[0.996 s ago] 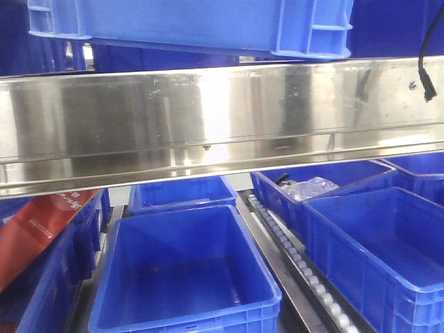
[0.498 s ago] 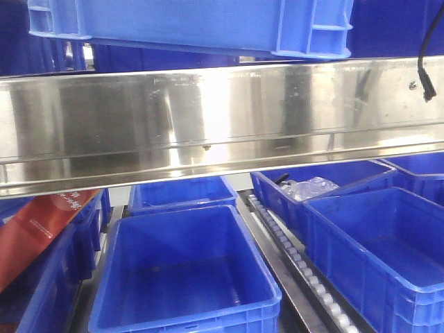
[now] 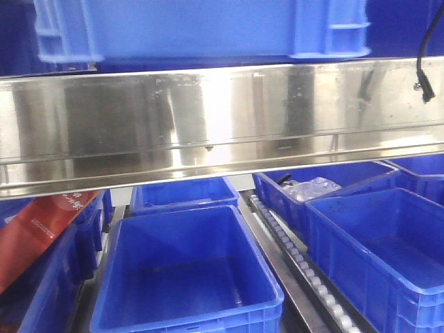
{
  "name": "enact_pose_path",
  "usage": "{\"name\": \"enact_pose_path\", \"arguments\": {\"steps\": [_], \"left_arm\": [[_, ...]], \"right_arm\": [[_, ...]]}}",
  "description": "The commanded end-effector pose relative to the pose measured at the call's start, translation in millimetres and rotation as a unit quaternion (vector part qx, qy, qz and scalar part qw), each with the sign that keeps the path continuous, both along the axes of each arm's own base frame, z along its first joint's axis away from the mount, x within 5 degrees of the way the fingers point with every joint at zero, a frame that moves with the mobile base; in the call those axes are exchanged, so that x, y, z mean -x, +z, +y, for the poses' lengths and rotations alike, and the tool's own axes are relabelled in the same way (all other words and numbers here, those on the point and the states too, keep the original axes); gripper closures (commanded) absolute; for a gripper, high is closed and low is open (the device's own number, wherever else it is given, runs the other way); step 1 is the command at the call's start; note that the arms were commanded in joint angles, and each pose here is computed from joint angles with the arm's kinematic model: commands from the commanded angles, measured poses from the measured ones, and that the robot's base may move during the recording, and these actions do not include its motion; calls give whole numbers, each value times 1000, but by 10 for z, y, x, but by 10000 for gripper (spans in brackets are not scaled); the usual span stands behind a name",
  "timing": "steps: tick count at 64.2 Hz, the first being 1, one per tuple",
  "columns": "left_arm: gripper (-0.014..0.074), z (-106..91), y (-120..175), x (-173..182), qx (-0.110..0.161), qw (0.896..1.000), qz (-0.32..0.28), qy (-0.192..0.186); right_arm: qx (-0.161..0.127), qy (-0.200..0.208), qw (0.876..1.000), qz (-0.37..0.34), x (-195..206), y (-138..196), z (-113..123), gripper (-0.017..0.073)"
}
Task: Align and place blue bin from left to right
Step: 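Lower the blue bin onto the upper shelf with both grippers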
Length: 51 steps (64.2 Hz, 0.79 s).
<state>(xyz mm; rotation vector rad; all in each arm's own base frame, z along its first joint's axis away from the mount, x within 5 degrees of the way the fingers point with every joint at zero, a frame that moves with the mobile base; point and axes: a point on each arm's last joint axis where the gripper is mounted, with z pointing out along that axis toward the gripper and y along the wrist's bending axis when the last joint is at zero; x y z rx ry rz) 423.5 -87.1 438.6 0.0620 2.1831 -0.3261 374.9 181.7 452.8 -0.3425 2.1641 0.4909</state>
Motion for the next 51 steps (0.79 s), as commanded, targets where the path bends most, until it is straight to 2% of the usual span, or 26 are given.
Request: {"name": "enact_pose_path", "arguments": {"steps": [1, 13, 22, 26, 29, 34, 38, 41, 48, 49, 51], "left_arm": [[704, -50, 142, 92, 11, 1000, -17, -8], [704, 36, 71, 129, -36, 999, 23, 18], [704, 85, 52, 161, -55, 997, 43, 35], [702, 94, 38, 171, -59, 996, 52, 37], [682, 97, 32, 176, -61, 996, 56, 38], [577, 99, 23, 185, -62, 995, 63, 38], [432, 103, 17, 189, -65, 995, 67, 39], [309, 107, 16, 190, -67, 995, 67, 39], [-3, 118, 44, 210, -70, 995, 63, 42], [-34, 119, 54, 217, -69, 995, 62, 42], [-20, 123, 79, 237, -69, 995, 59, 42]], "right_arm": [[-51, 25, 996, -67, 52, 205, 107, 711], [-46, 46, 997, -44, -98, -18, 219, 711], [-50, 52, 997, -36, -179, -128, 274, 703], [-49, 53, 997, -33, -191, -152, 281, 641], [-48, 53, 997, -31, -189, -155, 281, 545], [-47, 54, 997, -30, -187, -158, 281, 314], [-46, 54, 997, -27, -187, -163, 274, 78], [-44, 54, 997, -24, -187, -169, 267, -10], [-40, 57, 997, -21, -173, -167, 266, 3], [-41, 57, 997, -22, -166, -155, 263, 7], [-40, 57, 997, -22, -151, -140, 256, 17]]}}
